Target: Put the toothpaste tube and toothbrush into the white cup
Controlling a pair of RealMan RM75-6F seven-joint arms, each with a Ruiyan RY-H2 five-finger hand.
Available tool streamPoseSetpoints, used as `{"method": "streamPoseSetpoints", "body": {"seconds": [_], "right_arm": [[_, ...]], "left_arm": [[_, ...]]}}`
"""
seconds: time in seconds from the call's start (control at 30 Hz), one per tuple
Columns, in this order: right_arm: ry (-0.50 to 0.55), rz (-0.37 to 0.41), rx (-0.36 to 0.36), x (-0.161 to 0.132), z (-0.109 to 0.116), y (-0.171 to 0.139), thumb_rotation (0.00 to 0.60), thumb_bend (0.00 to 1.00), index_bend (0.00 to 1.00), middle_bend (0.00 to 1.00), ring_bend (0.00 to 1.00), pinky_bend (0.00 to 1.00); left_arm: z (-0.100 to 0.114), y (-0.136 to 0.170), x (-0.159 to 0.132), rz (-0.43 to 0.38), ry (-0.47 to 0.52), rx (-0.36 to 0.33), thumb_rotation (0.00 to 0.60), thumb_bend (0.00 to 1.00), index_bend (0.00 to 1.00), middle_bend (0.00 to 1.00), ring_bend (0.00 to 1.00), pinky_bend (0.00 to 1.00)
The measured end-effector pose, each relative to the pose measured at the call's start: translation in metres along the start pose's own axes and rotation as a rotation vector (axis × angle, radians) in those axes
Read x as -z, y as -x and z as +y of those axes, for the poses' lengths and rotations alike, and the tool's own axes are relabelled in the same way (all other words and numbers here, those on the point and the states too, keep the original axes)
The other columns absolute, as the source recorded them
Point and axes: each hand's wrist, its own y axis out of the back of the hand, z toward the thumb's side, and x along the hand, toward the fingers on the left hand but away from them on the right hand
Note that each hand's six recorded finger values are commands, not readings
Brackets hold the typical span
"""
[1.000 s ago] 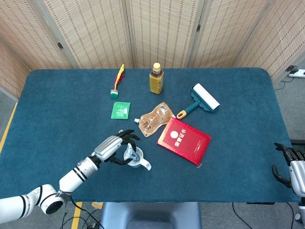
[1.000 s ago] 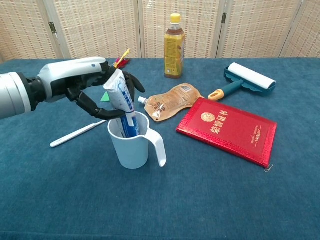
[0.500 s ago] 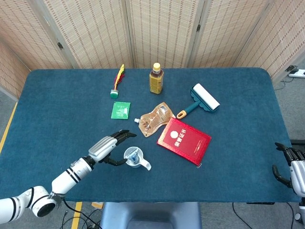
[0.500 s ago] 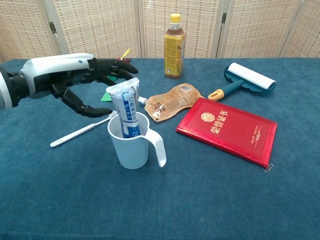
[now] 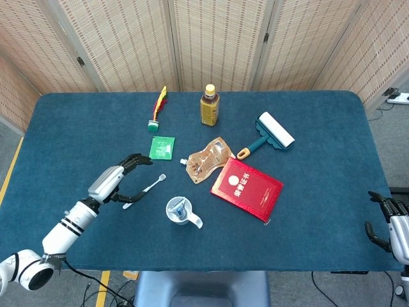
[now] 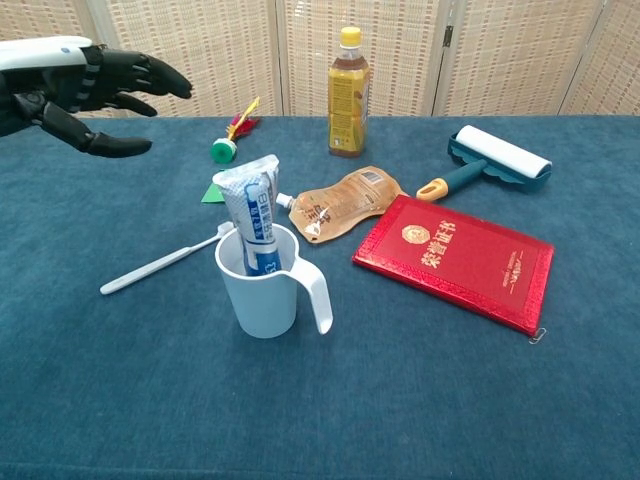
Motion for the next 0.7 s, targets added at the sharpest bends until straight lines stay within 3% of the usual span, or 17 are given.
{"method": "streamPoseSetpoints", "body": {"seconds": [0.23, 0.37, 0.53, 0.7], "right_arm": [[0.0, 0.009, -0.001, -0.002, 0.0, 0.001, 0.6, 0.34, 0.17, 0.3, 0.25, 0.25], [0.0, 0.013, -0.004, -0.004, -0.001, 0.001, 0.6, 0.34, 0.17, 0.3, 0.25, 0.25], [-0.001, 0.013, -0.003, -0.004, -0.001, 0.001, 0.6, 0.34, 0.17, 0.3, 0.25, 0.25], [-0.004, 0.011, -0.008, -0.004, -0.002, 0.001, 0.6, 0.34, 0.17, 0.3, 0.25, 0.25]], "left_arm": [[0.016, 0.005, 0.024, 0.065, -0.003, -0.06, 0.6, 0.38, 0.3, 0.16, 0.06, 0.14], [0.016, 0.003, 0.043, 0.119, -0.056, -0.076, 0.6, 0.38, 0.31, 0.16, 0.06, 0.14], [0.005, 0.001, 0.065, 0.176, -0.165, -0.051, 0.6, 0.38, 0.29, 0.16, 0.06, 0.14], [-0.016, -0.003, 0.076, 0.191, -0.287, 0.008, 0.6, 0.37, 0.21, 0.16, 0.05, 0.14]]}}
